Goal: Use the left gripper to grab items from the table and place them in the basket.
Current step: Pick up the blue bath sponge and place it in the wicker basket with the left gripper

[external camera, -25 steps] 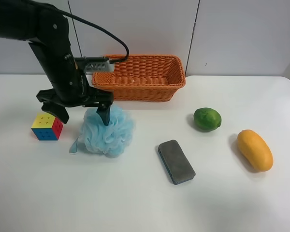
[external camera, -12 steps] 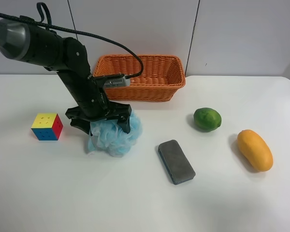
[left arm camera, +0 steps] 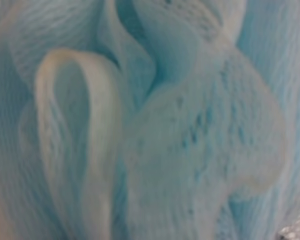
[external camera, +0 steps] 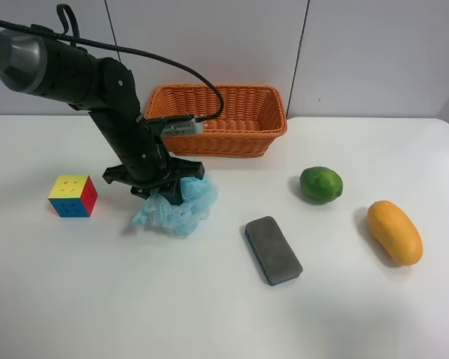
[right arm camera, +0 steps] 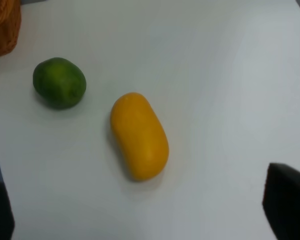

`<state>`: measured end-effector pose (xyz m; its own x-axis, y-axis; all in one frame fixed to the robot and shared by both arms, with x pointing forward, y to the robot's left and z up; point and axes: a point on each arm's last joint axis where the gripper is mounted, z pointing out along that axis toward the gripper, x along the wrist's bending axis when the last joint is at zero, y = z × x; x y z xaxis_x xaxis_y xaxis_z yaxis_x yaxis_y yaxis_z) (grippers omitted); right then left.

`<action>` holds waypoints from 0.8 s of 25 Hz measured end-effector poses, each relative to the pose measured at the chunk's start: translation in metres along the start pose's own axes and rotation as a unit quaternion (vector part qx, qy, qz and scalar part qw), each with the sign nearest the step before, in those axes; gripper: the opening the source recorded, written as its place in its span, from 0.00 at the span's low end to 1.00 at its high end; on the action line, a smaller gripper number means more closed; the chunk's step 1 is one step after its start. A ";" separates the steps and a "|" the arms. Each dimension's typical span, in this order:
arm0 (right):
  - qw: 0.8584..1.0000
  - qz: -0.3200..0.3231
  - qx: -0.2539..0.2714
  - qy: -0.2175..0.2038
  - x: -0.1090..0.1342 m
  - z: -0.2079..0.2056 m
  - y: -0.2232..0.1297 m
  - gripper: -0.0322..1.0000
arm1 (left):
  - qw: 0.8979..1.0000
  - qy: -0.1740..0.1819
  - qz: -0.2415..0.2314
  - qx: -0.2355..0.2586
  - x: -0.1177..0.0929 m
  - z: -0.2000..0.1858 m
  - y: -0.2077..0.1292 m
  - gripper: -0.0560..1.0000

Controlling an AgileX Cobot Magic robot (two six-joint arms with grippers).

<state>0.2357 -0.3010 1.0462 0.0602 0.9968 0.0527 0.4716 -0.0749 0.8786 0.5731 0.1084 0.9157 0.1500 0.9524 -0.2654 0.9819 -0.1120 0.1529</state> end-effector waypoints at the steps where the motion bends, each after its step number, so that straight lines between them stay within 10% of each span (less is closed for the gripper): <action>1: 1.000 0.000 0.000 0.000 0.000 0.000 0.000 0.99 | 1.000 0.000 0.000 0.000 0.000 0.000 0.000 0.31; 20: 1.000 0.000 0.000 0.000 0.000 0.000 0.000 0.99 | 0.998 -0.022 0.025 -0.052 -0.014 -0.072 -0.005 0.31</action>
<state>0.2357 -0.3010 1.0462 0.0602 0.9968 0.0527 0.4716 -0.0749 0.8786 0.5577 0.1158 0.9868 0.2057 0.9327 -0.2963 0.9560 -0.1267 0.2646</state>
